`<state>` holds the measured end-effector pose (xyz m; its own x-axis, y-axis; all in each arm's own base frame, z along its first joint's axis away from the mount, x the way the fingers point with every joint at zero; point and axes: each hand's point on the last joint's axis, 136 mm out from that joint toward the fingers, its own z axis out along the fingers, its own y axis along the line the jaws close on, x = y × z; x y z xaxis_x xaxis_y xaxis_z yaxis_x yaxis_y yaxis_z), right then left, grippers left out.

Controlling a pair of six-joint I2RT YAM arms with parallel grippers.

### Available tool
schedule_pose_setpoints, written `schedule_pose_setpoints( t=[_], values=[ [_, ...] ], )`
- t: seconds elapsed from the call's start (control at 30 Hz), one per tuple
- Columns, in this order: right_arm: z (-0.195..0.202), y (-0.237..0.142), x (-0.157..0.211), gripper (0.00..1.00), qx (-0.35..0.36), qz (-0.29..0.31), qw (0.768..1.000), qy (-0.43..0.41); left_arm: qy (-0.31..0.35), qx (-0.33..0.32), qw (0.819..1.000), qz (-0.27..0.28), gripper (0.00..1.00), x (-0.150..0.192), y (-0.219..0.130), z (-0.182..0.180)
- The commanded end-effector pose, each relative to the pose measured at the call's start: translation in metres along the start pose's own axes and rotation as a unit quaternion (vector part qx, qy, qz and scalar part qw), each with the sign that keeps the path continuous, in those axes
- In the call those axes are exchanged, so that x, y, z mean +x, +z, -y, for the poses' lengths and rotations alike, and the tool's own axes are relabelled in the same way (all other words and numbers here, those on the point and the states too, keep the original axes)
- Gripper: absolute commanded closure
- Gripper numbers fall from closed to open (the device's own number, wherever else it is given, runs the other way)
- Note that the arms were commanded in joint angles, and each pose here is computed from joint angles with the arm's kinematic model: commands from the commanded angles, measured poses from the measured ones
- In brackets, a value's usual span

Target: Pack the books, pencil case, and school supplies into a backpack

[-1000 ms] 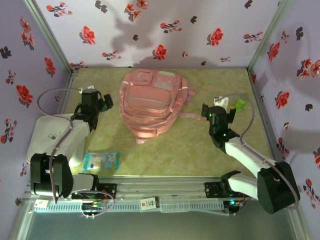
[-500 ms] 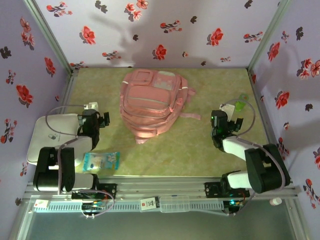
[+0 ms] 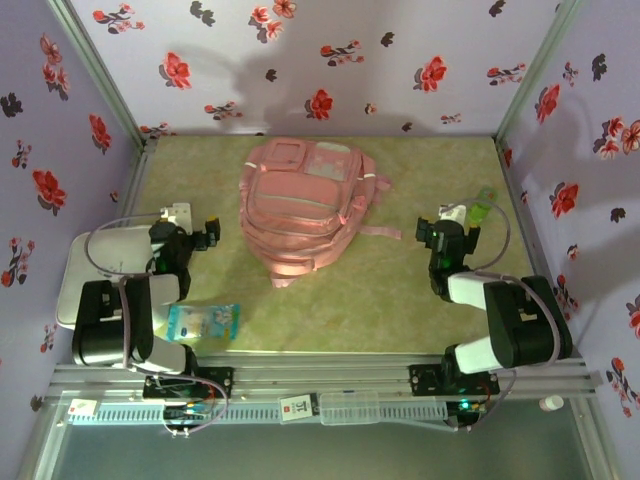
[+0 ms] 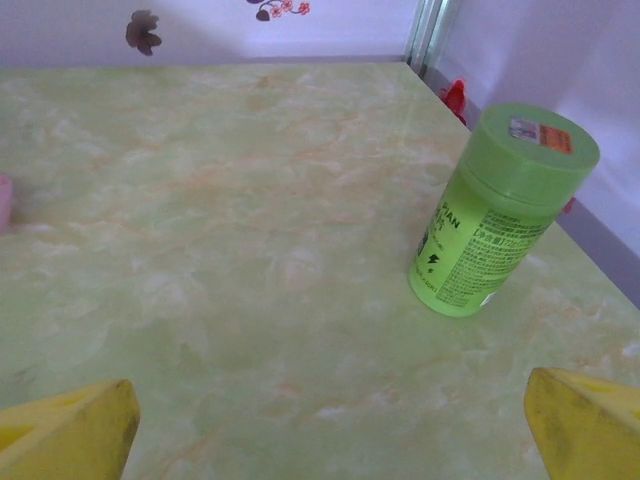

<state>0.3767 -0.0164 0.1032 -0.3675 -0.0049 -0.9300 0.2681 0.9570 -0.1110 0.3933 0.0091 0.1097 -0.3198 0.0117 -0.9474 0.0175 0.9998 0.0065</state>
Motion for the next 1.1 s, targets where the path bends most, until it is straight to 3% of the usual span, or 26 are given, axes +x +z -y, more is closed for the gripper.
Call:
schedule_pose_setpoints(
  t=[0.0,0.43,1.07],
  values=[
    [-0.001,0.007,-0.006,0.01,-0.021,0.033,0.999,0.023,-0.01,0.014,1.0,-0.002,0.0,0.01,0.005,0.002],
    [0.008,0.022,0.009,0.01,-0.03,0.002,0.998,0.059,-0.009,0.013,1.0,-0.009,0.0,0.013,0.009,0.002],
    [0.009,0.023,0.009,0.01,-0.03,0.003,0.998,0.062,-0.001,0.017,1.0,-0.011,0.0,0.013,0.009,0.005]
  ],
)
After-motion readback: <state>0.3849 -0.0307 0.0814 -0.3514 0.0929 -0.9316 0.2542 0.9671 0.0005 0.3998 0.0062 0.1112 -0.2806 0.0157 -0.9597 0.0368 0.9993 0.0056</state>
